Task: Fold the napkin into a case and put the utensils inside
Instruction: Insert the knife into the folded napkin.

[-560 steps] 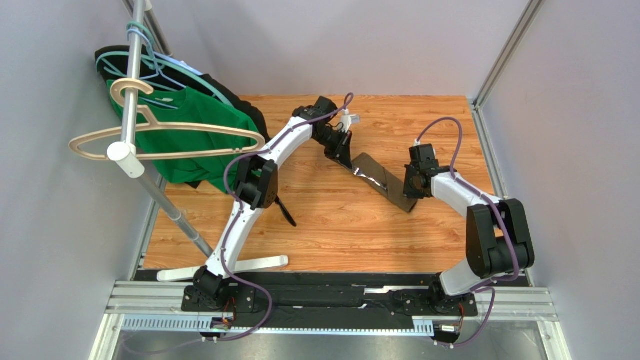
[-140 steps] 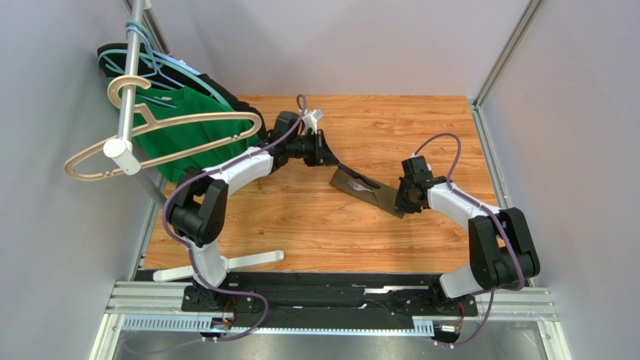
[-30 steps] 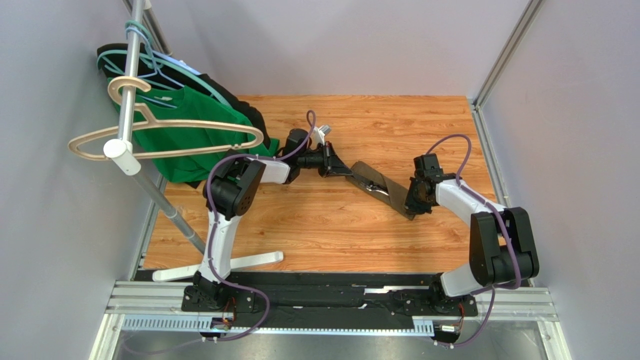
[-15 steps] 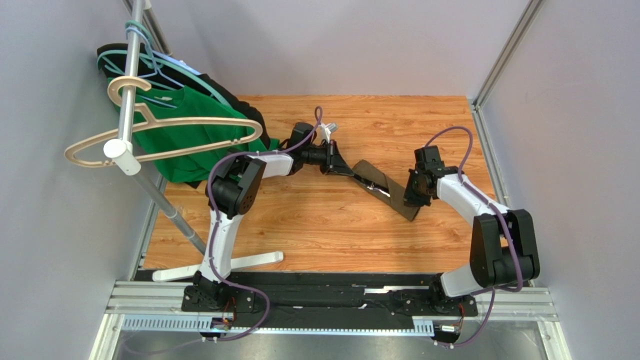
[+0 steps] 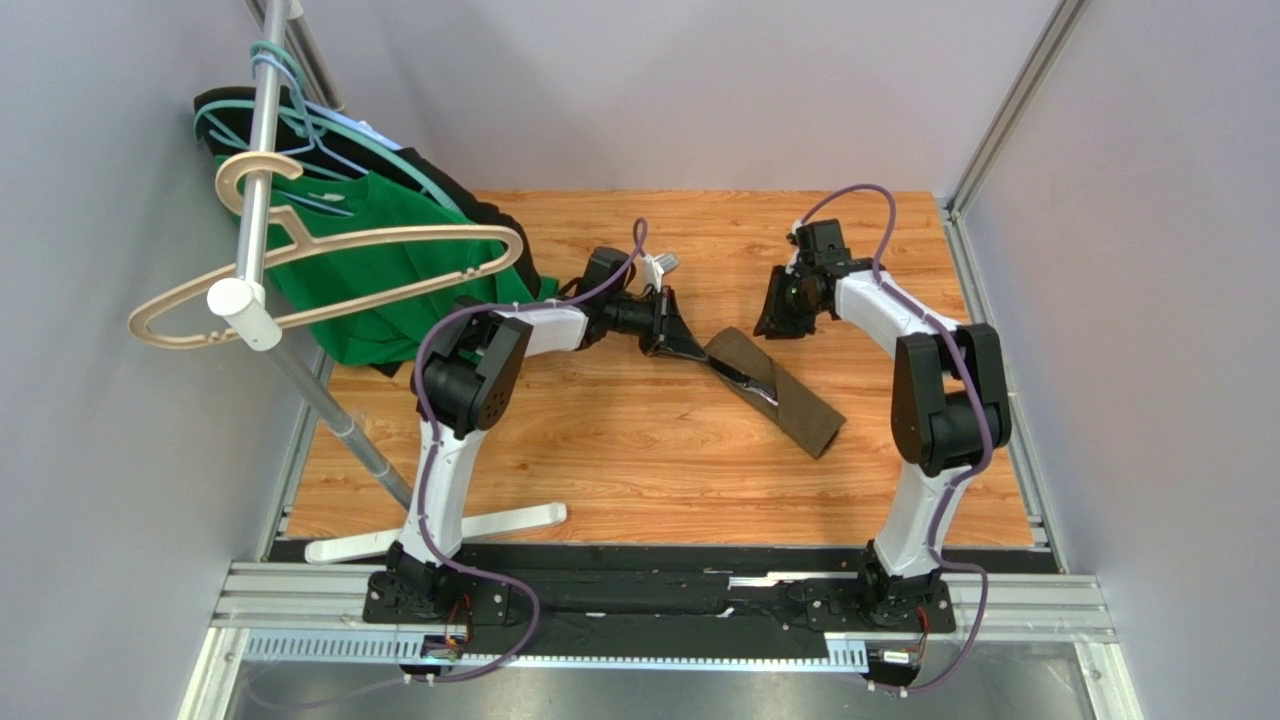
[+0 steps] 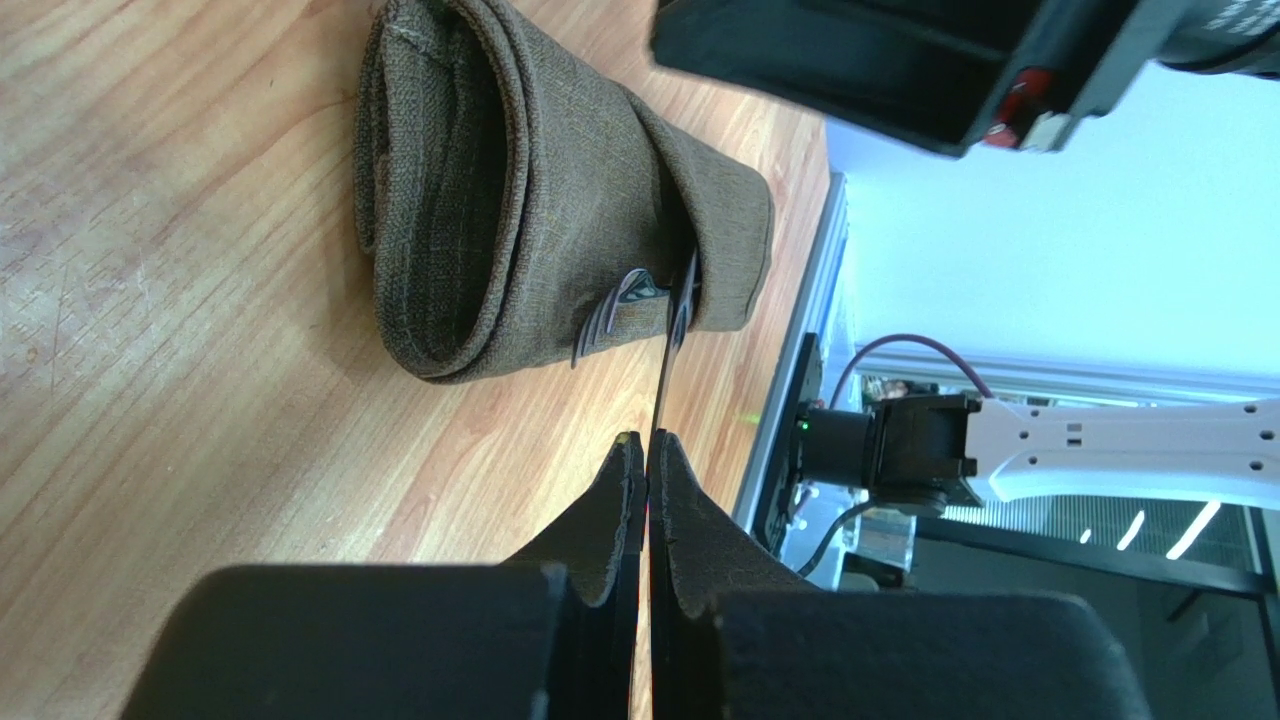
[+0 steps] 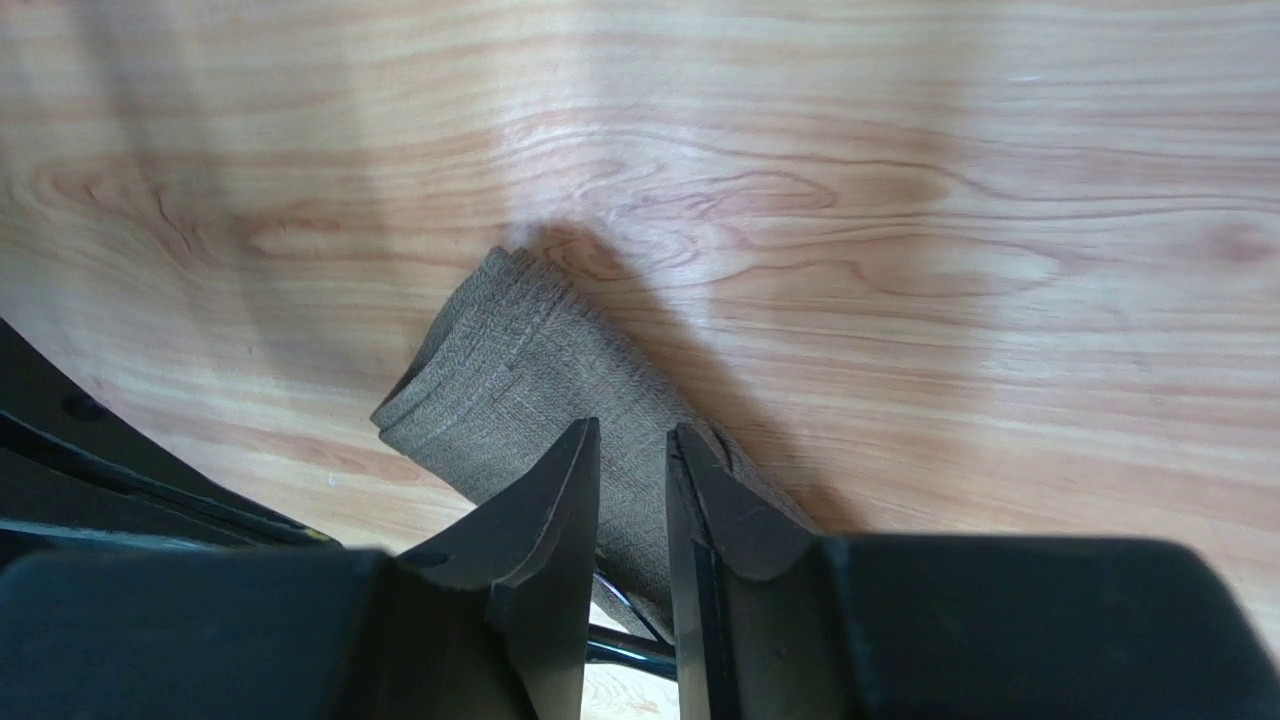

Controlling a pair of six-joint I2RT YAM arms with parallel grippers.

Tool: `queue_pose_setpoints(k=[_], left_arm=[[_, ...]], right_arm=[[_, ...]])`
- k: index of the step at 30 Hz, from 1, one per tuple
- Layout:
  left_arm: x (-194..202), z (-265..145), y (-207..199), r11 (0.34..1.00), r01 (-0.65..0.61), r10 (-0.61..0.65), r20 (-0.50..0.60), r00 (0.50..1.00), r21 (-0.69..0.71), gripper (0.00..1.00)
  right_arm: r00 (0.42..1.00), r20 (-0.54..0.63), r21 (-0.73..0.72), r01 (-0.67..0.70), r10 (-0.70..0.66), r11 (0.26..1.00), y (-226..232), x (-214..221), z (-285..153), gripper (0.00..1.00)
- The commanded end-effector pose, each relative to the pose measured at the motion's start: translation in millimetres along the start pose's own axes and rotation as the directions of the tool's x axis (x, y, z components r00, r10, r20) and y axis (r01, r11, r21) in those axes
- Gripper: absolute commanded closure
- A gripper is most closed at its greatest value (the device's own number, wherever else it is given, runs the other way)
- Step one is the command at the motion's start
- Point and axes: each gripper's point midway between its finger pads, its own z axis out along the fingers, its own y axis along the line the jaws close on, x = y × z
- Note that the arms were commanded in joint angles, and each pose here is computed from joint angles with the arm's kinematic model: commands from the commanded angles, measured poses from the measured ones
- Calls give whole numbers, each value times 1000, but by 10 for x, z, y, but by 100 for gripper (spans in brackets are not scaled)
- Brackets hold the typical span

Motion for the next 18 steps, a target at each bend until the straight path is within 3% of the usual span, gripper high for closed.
queue_pose_setpoints(k=[1, 10, 18], left_arm=[[38, -22, -115, 999, -40, 40, -13, 999, -7, 100], [-2, -7, -129, 999, -39, 39, -21, 999, -8, 100], [-10, -15, -118, 999, -27, 26, -19, 999, -36, 100]], right_arm=[[996, -6, -102, 85, -86, 991, 212, -59, 63, 73], [982, -99, -150, 145, -161, 978, 300, 239, 351, 71], [968, -154, -156, 173, -196, 973, 366, 431, 485, 79]])
